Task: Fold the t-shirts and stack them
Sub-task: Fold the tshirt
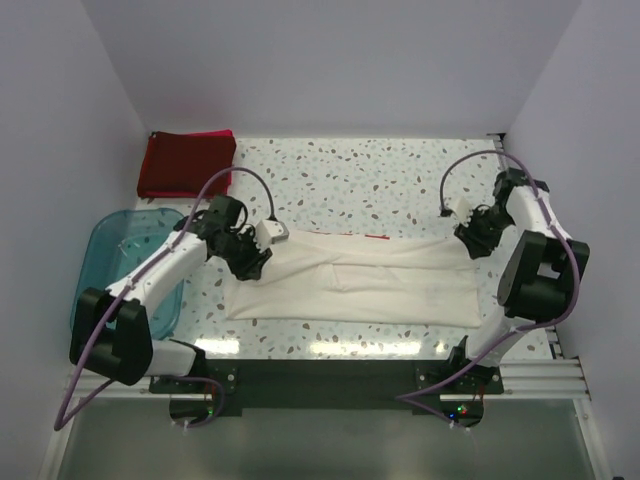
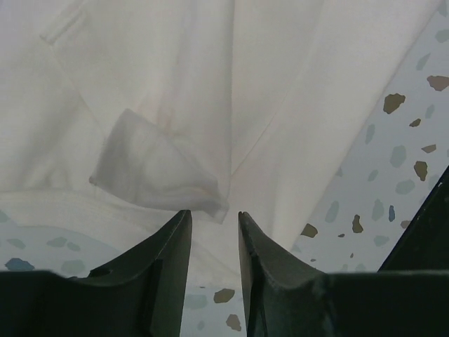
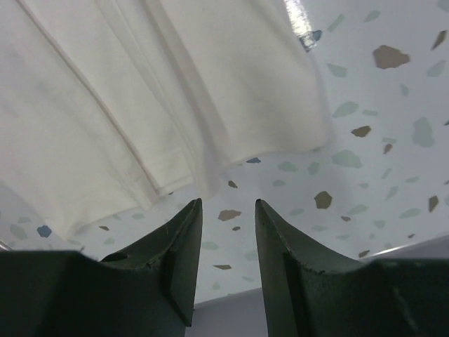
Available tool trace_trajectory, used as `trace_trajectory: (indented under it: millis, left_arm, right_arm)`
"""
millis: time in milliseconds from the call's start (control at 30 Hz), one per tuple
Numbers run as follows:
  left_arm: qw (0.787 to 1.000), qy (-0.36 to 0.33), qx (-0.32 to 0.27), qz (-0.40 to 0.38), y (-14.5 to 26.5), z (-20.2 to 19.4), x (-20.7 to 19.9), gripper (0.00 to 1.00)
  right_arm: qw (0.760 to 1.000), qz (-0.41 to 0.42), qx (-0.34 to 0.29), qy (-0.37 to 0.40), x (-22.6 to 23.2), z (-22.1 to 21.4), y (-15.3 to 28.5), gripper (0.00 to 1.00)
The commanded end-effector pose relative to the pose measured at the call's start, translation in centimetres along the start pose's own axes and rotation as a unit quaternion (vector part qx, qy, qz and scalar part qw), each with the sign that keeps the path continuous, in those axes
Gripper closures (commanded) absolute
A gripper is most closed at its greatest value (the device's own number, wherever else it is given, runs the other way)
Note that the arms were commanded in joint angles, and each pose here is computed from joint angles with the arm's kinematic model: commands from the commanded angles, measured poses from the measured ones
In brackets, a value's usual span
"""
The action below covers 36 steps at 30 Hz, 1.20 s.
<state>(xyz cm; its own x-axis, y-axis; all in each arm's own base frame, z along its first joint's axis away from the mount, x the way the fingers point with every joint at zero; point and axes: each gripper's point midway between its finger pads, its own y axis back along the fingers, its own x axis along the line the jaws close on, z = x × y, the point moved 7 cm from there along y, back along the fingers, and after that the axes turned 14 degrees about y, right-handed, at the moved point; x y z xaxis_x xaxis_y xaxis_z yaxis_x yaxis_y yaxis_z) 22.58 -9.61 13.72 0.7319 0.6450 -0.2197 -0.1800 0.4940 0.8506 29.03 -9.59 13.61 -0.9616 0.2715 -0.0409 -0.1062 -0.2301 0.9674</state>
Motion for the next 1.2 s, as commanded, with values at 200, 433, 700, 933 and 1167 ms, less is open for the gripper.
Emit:
trace_trajectory:
  millis: [200,433,700,933,1167]
  left_arm:
    - [0.996,0.024,-0.079,0.016,1.1,6.2,2.6,0.61]
    - [0.991,0.118,-0.056,0.024,-1.1,8.0,5.1,0.60]
    - [0.988,0.156,0.001,-0.003,-2.5,6.0,4.9,0.57]
    - [0.983,0.180,0.024,-0.008,-3.2,4.9,4.6,0.57]
    - [0.986,0.160,0.001,-0.041,-2.5,5.5,3.7,0.86]
  right_arm:
    - [0.995,0.008,-0.067,-0.073,-2.0,3.4,2.1,0.64]
    - [0.991,0.029,-0.053,-0.118,-2.3,3.6,-0.9,0.70]
    - [0.992,0.055,-0.016,-0.108,-0.4,2.2,-2.6,0.80]
    - [0.995,0.076,0.013,-0.069,1.7,1.1,-3.3,0.83]
    - [0.996,0.062,-0.003,-0.061,1.0,1.9,-1.1,0.72]
